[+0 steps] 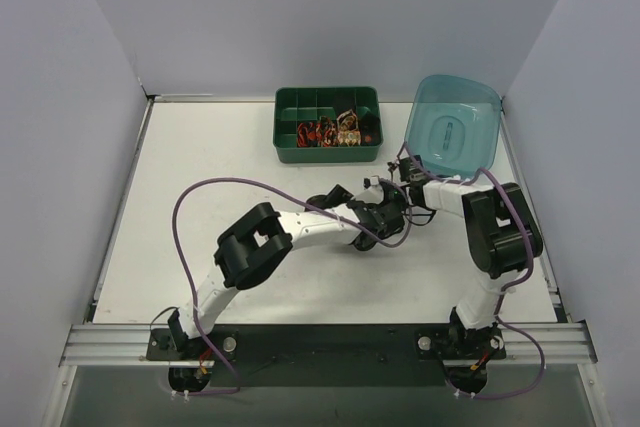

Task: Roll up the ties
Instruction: Roll the tie at the center of the board.

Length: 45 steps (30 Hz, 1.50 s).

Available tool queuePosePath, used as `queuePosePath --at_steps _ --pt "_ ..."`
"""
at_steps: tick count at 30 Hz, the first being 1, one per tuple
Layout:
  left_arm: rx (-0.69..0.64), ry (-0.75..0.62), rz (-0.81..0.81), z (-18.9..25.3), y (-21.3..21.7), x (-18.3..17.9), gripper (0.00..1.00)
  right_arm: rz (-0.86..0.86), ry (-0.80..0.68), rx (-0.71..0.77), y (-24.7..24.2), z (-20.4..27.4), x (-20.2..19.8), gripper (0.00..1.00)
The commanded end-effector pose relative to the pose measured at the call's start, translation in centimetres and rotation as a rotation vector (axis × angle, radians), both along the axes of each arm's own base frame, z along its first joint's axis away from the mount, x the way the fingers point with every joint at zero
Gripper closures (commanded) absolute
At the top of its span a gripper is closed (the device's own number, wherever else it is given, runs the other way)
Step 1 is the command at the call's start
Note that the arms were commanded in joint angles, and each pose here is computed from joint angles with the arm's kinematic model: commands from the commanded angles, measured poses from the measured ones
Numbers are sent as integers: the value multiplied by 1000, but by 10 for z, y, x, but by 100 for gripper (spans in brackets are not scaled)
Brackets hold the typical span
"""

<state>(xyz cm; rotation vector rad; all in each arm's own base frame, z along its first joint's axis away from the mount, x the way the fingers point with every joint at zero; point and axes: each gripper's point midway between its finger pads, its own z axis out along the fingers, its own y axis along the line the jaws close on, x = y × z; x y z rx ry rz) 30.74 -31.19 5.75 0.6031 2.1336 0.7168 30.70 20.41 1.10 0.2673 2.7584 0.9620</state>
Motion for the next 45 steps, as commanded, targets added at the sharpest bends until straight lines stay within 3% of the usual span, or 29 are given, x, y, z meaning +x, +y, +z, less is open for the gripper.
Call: queuePosePath --at_steps 1,5,15,18,22,37,42,45 --pt "-95 -6 -64 6 -34 -18 18 20 -188 131 16 57 23 92" --pt "-119 -23 -64 10 -36 -19 34 24 -232 166 16 72 26 92" --pt "-47 -17 -71 -5 -26 -19 49 15 -263 226 13 85 27 92" --pt "-50 2 -84 -13 -22 -23 61 7 -264 232 11 84 28 92" --pt "-57 7 -92 -21 -17 -29 66 -6 -260 239 7 82 29 92" --pt "-83 43 -119 -43 -11 -44 66 -73 -293 325 -16 103 49 91" --pt "-107 44 -132 -38 -13 -44 55 -68 -288 328 -15 103 49 91" --pt "-150 46 -159 -31 -21 -45 41 -69 -282 332 -15 103 49 91"
